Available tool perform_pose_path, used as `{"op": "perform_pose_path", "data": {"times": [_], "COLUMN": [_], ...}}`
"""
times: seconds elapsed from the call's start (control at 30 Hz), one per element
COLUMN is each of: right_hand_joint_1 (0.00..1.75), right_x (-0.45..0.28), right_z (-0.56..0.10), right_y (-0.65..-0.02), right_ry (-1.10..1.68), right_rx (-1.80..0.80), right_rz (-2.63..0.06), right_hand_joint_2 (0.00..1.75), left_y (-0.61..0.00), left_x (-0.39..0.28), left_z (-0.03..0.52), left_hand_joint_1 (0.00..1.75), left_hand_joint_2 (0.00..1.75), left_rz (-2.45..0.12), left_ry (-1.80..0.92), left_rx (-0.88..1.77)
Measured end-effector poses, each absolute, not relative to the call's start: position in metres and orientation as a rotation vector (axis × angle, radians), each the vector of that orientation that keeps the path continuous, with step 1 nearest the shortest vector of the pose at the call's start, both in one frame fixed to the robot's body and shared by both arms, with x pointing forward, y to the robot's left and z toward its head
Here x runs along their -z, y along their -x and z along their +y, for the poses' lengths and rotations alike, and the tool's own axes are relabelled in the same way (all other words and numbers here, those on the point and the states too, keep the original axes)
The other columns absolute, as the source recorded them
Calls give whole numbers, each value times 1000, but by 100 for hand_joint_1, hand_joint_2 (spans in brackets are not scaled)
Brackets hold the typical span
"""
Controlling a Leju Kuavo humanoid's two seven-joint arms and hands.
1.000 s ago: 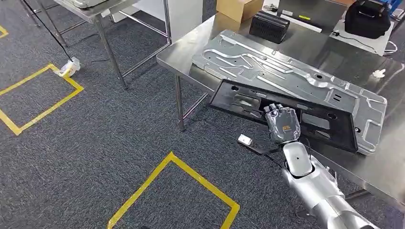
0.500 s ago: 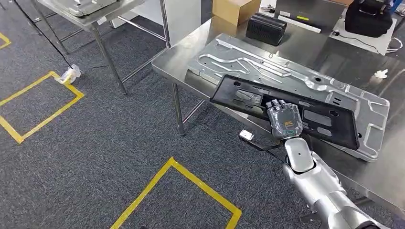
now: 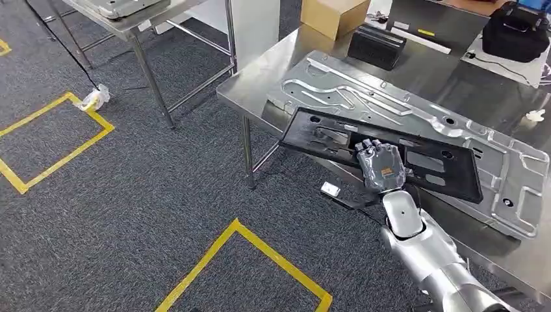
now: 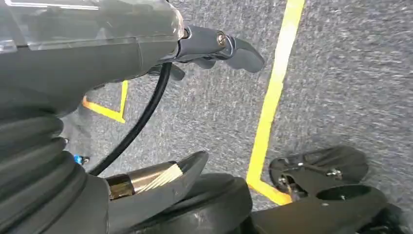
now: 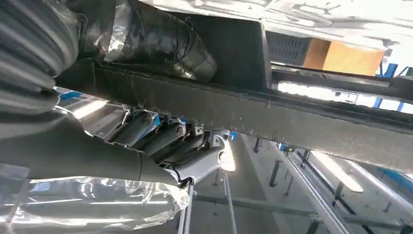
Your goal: Take the parts from the cabinet and place them on the table.
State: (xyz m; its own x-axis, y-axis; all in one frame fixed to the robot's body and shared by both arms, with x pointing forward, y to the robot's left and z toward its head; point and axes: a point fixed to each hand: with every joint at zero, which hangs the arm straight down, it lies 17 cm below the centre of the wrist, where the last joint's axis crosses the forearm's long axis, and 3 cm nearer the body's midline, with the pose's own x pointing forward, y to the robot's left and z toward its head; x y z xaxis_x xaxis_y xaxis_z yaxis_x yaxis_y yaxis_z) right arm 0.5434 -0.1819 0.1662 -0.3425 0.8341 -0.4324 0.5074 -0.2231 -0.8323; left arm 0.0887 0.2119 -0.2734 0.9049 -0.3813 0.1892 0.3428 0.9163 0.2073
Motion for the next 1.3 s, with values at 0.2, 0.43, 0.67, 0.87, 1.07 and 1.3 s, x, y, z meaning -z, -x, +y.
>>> {"op": "perform_pose_path", "data": {"times": [0.2,0.43,0.67,0.87,1.07,1.3], "right_hand_joint_1": [175,175,175,175,175,175], "right_x": [-169,-170,-168,-173,-167,-168], "right_z": [-184,-183,-183,-187,-191,-193], "right_y": [-545,-545,-544,-546,-545,-545], "right_ry": [1600,1597,1594,1606,1605,1610], "right_rx": [-1578,-1571,-1563,-1545,-1543,-1531], "right_rz": [-1740,-1743,-1739,-1738,-1720,-1716], "right_hand_joint_2": [175,175,175,175,175,175], "left_y": [-89,-91,-91,-91,-87,-89], "left_x": [273,273,274,273,274,274], "left_z": [212,213,216,215,214,215], "left_hand_joint_1": [0,0,0,0,0,0], "left_hand_joint_2": [175,175,175,175,175,175], "left_rz": [-229,-230,-229,-232,-227,-230], "left_ry": [-171,-173,-176,-175,-172,-175], "left_rx": [370,367,369,370,372,377]}}
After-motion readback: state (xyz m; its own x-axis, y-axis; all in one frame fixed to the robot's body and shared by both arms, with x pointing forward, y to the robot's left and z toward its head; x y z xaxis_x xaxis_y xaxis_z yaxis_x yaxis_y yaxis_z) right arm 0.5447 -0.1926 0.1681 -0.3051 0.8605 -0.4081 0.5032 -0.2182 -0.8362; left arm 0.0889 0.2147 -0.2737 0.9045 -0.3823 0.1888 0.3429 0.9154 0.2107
